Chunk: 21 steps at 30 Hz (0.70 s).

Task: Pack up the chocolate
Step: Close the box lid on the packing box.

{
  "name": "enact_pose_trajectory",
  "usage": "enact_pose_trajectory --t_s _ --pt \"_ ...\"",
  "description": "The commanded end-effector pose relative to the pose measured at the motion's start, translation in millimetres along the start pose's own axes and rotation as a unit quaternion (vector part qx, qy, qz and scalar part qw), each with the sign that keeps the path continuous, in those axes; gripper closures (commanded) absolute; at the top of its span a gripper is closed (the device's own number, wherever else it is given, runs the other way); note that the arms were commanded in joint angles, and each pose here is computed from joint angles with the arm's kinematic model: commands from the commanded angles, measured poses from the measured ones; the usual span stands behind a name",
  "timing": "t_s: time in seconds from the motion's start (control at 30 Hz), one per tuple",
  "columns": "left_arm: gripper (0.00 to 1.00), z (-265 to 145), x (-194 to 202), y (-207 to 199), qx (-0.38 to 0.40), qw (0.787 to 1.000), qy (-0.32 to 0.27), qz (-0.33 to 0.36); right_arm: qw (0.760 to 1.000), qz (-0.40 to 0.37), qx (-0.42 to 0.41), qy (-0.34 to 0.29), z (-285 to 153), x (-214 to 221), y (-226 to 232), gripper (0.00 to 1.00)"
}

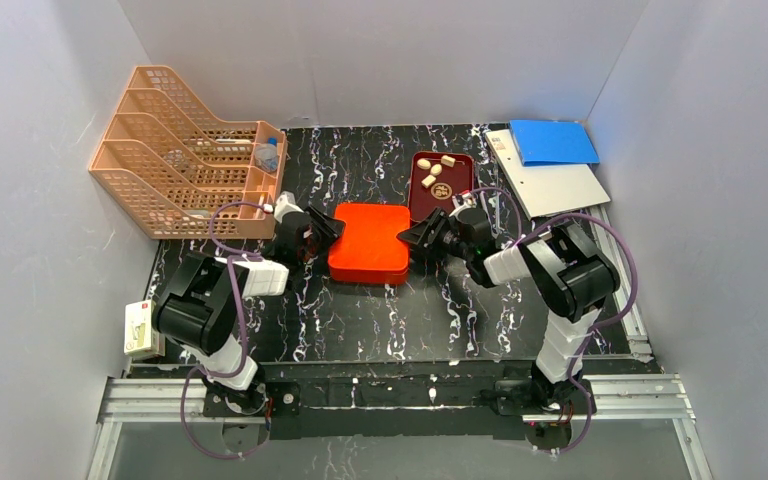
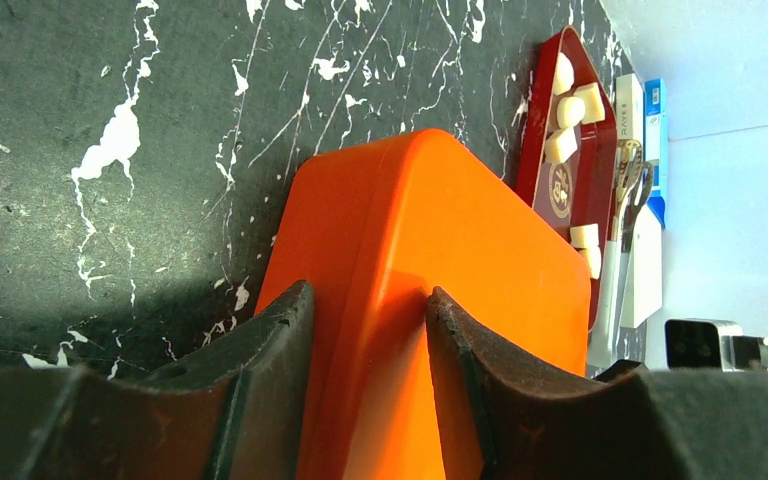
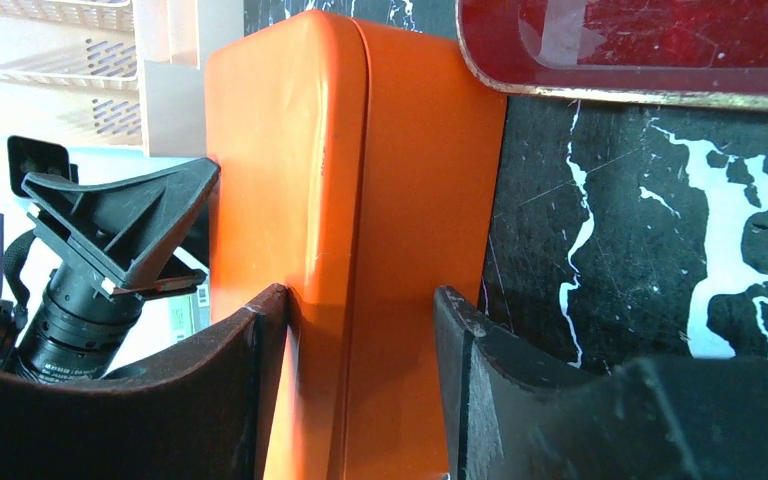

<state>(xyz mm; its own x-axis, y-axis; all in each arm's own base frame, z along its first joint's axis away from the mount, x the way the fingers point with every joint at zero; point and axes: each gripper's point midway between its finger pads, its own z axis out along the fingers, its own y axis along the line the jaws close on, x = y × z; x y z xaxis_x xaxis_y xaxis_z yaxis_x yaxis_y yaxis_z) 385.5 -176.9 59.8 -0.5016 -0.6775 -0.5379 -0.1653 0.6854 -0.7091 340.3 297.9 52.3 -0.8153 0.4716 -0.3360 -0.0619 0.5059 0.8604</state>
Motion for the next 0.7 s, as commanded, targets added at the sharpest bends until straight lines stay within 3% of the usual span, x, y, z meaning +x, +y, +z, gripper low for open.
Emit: enact_pose_trajectory --t_s 0.0,0.1,0.2,0.53,0.67 --pt "0.89 -35 116 52 -0.067 0.976 0.205 0.015 0.977 0.027 0.125 0.169 -24 109 -66 0.98" --pt "0.87 -36 115 51 -0.067 0.977 0.202 0.014 0.978 0.009 0.129 0.162 -25 101 -60 0.69" --pt "0.84 -37 116 51 -0.067 0.977 0.203 0.013 0.980 -0.007 0.128 0.152 -28 94 -52 0.52" --pt "0.67 -37 109 43 -0.061 0.978 0.196 0.020 0.983 -0.037 0.109 0.140 -34 83 -35 0.32" --pt "0.58 -37 106 39 -0.058 0.979 0.195 0.025 0.984 -0.045 0.103 0.140 -33 81 -30 0.30"
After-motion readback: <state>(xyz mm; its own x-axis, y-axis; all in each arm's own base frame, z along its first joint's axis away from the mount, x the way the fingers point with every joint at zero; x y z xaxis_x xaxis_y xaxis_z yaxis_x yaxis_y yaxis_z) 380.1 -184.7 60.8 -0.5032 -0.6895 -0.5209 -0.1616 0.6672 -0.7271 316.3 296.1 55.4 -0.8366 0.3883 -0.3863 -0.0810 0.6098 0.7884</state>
